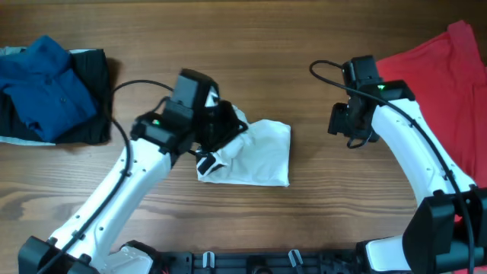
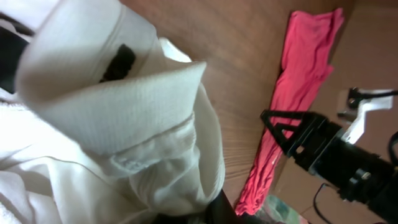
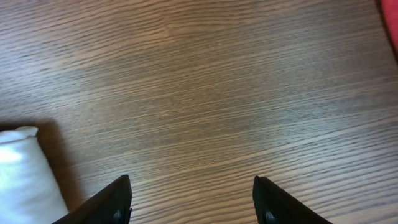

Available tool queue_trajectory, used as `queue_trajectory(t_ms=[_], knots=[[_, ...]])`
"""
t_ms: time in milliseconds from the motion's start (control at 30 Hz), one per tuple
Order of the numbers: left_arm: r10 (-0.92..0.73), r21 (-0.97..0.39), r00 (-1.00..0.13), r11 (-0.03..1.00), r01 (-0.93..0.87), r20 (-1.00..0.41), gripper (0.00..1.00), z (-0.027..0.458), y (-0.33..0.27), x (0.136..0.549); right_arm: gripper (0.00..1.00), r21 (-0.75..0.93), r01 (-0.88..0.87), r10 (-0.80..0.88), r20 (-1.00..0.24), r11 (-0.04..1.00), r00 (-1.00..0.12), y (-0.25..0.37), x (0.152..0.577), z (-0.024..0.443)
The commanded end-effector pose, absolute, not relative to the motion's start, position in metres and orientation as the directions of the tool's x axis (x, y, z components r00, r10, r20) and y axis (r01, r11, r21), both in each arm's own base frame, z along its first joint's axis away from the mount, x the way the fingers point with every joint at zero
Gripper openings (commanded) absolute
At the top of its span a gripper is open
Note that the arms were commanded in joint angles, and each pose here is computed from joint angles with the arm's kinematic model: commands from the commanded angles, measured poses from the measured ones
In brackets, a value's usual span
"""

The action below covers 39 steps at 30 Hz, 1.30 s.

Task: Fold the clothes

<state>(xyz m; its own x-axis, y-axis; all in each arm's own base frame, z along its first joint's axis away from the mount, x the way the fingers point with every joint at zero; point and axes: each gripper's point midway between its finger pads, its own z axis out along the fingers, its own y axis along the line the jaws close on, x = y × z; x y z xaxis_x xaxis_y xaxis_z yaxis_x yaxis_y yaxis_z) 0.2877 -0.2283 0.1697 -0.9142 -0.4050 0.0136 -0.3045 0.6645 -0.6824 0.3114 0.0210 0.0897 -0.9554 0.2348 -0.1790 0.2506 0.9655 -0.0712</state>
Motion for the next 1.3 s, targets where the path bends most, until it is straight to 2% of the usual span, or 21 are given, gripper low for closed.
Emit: queue_trajectory(t_ms=[0, 167, 467, 500, 567, 667, 700, 833, 900, 933, 1067, 1133, 1267], knots=[[-0.418, -0.683, -0.909, 0.664, -0.303, -0.003, 0.04, 0.168, -0.249, 0.293, 0.63, -0.062, 0.243, 0.232, -0.152, 0.968, -0.961, 0.021, 0.308, 0.083], [-0.393, -0.717, -0.919, 0.651, -0.25, -0.036, 0.04, 0.168, -0.277, 0.297, 0.63, -0.06, 0.243, 0.232, -0.148, 0.968, -0.961, 0.021, 0.307, 0.083], [-0.367, -0.688, -0.929, 0.685, -0.239, -0.042, 0.06, 0.145, -0.295, 0.295, 0.63, -0.061, 0.243, 0.232, -0.144, 0.968, -0.962, 0.021, 0.306, 0.083], [-0.36, -0.695, -0.932, 0.682, -0.228, -0.047, 0.13, 0.145, -0.3, 0.295, 0.63, -0.062, 0.243, 0.232, -0.143, 0.968, -0.962, 0.021, 0.306, 0.083], [-0.338, -0.72, -0.939, 0.668, -0.191, -0.065, 0.37, 0.149, -0.312, 0.296, 0.63, -0.063, 0.243, 0.232, -0.141, 0.968, -0.962, 0.021, 0.305, 0.083], [-0.276, -0.778, -0.957, 0.62, -0.103, -0.093, 0.54, 0.167, -0.328, 0.294, 0.63, -0.065, 0.243, 0.233, -0.133, 0.968, -0.963, 0.021, 0.303, 0.083], [-0.26, -0.792, -0.959, 0.606, -0.075, -0.109, 0.57, 0.174, -0.327, 0.295, 0.63, -0.067, 0.243, 0.233, -0.131, 0.968, -0.964, 0.021, 0.303, 0.082], [-0.275, -0.798, -0.942, 0.602, -0.012, -0.193, 0.59, 0.198, -0.303, 0.308, 0.63, -0.052, 0.233, 0.225, -0.125, 0.971, -0.966, 0.024, 0.302, 0.082], [-0.311, -0.79, -0.921, 0.614, -0.007, -0.233, 0.59, 0.208, -0.277, 0.319, 0.63, 0.038, 0.129, 0.133, -0.111, 0.991, -0.985, 0.042, 0.305, 0.082], [-0.344, -0.772, -0.906, 0.635, -0.03, -0.247, 0.59, 0.208, -0.257, 0.327, 0.63, 0.137, 0.041, 0.056, -0.107, 0.99, -0.993, 0.06, 0.305, 0.084], [-0.508, -0.594, -0.823, 0.753, -0.283, -0.253, 0.61, 0.166, -0.163, 0.348, 0.64, 0.475, -0.198, -0.144, -0.149, 0.858, -0.978, 0.125, 0.296, 0.105], [-0.514, -0.535, -0.828, 0.775, -0.335, -0.226, 0.61, 0.146, -0.142, 0.348, 0.64, 0.535, -0.258, -0.197, -0.171, 0.804, -0.966, 0.145, 0.291, 0.112], [-0.482, -0.454, -0.854, 0.817, -0.355, -0.198, 0.61, 0.113, -0.131, 0.35, 0.62, 0.553, -0.354, -0.295, -0.196, 0.755, -0.935, 0.181, 0.277, 0.115]])
